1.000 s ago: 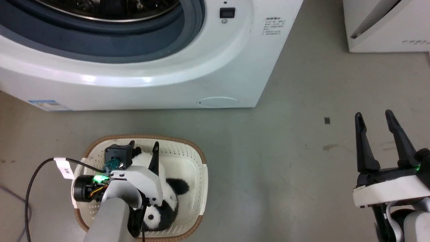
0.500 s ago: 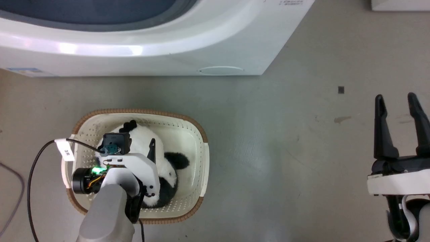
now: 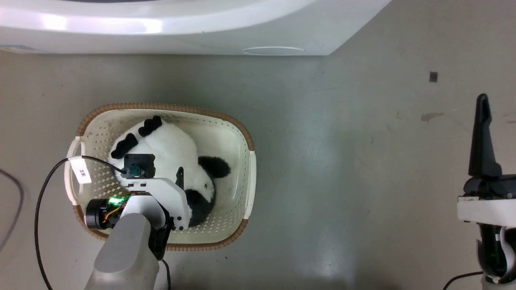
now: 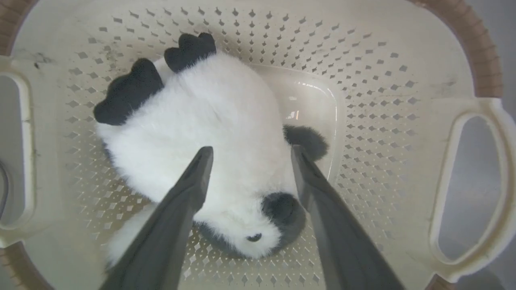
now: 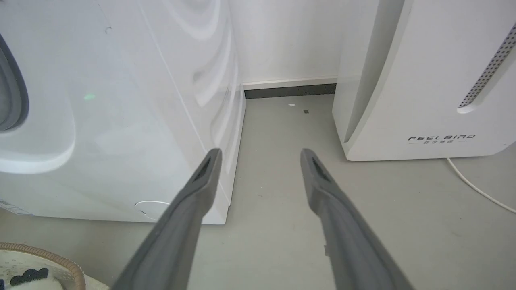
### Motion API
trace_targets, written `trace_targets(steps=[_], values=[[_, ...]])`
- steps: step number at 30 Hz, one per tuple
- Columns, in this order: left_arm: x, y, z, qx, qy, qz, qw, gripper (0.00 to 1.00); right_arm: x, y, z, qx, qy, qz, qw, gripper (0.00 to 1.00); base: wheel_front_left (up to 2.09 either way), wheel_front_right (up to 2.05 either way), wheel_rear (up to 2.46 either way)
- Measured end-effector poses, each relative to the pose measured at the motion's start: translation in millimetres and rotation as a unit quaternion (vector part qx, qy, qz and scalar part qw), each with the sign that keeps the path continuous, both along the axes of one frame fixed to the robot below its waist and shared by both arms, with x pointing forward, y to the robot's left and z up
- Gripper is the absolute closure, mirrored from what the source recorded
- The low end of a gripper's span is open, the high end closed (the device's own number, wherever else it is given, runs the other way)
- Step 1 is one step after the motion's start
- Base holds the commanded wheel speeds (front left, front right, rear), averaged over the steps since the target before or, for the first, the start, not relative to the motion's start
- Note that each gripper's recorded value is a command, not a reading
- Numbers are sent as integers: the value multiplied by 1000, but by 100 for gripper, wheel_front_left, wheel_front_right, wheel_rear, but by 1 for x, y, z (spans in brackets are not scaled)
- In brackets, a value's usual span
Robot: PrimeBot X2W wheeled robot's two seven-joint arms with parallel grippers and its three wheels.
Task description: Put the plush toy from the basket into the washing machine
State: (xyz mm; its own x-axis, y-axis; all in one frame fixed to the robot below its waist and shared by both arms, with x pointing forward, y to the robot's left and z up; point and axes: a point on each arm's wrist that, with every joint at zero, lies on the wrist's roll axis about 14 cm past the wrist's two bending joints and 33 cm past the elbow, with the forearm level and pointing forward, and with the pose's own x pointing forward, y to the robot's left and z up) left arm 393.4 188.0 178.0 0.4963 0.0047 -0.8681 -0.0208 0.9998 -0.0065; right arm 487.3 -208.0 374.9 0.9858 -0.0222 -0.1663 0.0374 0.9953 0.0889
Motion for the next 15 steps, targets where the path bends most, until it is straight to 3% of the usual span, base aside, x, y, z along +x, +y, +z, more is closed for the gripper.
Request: trace_targets(steps=[15], values=[[-28,5,-54,0,91,14,996,0,11,-5,-44,10,16,-13,1000,0,0,0,0]])
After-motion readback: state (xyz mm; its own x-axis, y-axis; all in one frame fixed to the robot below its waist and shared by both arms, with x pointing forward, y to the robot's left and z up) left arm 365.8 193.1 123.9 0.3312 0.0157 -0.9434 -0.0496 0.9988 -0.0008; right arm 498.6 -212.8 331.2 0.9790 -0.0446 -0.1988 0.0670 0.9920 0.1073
